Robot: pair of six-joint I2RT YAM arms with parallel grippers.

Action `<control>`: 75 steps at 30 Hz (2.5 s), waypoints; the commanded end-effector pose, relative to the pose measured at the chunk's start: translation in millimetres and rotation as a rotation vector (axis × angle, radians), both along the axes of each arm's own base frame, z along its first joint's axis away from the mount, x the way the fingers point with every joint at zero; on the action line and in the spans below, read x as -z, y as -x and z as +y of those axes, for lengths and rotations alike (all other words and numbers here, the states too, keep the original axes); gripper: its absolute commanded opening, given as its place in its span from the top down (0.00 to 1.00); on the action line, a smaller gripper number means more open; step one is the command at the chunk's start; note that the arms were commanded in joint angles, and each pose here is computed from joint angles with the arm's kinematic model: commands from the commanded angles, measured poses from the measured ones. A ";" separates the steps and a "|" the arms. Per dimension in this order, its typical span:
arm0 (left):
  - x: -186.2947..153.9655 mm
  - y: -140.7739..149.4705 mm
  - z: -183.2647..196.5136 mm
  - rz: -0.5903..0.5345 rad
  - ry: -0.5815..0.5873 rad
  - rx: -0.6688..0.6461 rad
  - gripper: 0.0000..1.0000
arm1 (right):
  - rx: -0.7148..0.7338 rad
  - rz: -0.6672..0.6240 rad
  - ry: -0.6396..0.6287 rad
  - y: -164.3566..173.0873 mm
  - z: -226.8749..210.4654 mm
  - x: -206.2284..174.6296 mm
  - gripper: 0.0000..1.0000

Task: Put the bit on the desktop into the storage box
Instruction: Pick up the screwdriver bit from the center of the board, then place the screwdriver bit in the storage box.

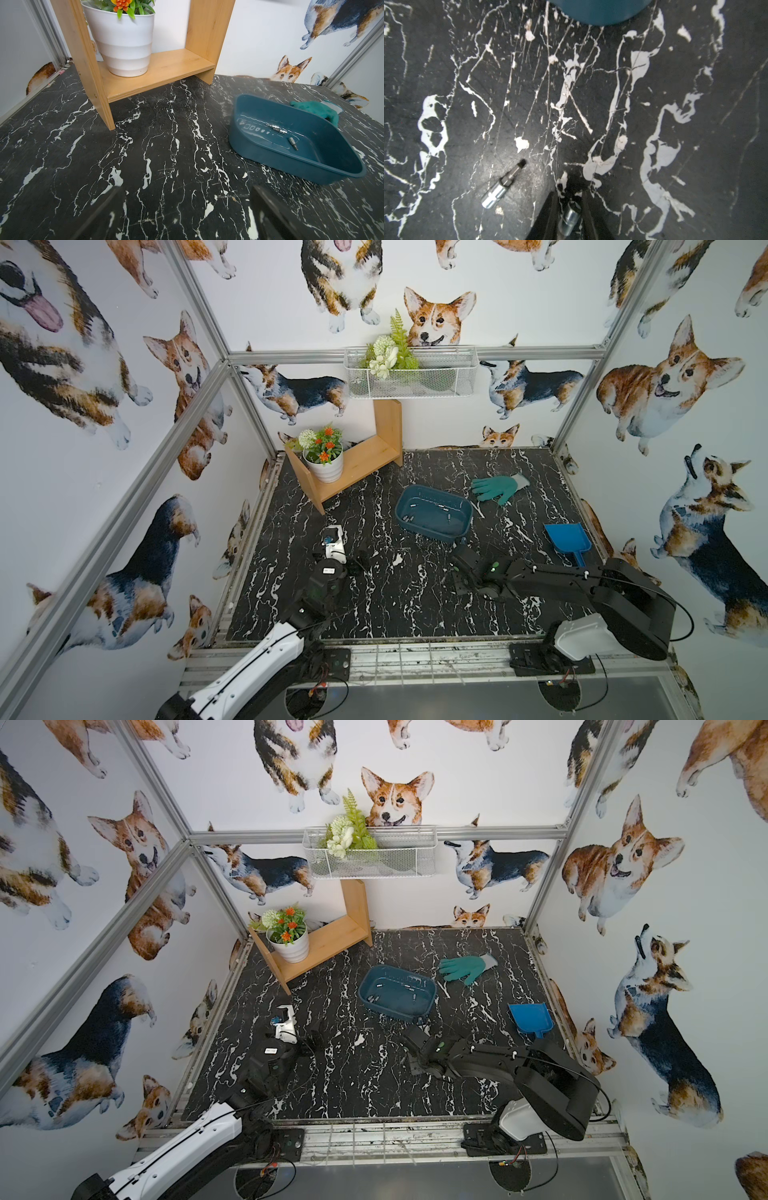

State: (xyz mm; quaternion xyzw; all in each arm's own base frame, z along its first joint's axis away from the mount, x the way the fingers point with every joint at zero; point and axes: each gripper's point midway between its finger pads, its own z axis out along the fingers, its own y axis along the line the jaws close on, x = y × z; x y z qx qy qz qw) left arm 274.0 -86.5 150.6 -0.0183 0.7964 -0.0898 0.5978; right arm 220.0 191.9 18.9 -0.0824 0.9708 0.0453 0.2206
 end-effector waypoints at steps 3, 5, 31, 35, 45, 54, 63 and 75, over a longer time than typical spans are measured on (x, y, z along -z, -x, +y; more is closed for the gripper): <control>1.2 0.1 1.9 -0.003 0.002 -0.009 0.00 | -0.004 0.058 0.069 14.5 -15.3 6.3 0.72; 1.2 0.2 1.6 -0.003 0.003 -0.008 0.00 | -0.003 0.058 0.070 14.9 -15.9 5.4 0.70; 0.7 0.2 1.5 -0.006 0.003 -0.007 0.00 | -0.036 0.012 0.012 9.9 -2.4 -7.9 0.88; 3.4 0.1 1.1 -0.001 0.002 -0.006 0.00 | -0.048 -0.021 -0.008 0.4 5.1 -19.4 0.88; 9.2 3.0 0.6 -0.001 0.013 0.004 0.00 | -0.041 -0.150 -0.121 -63.1 21.4 -76.6 0.89; 7.2 6.5 4.0 -0.022 0.033 -0.005 0.00 | -0.004 -0.284 -0.217 -148.3 32.0 -121.1 0.88; 7.5 5.8 3.6 -0.017 0.032 -0.006 0.00 | 0.026 -0.298 -0.234 -209.3 42.8 -114.4 0.70; 6.9 5.5 5.9 -0.020 0.031 -0.019 0.00 | -0.055 -0.247 -0.237 -150.8 38.6 -113.7 0.44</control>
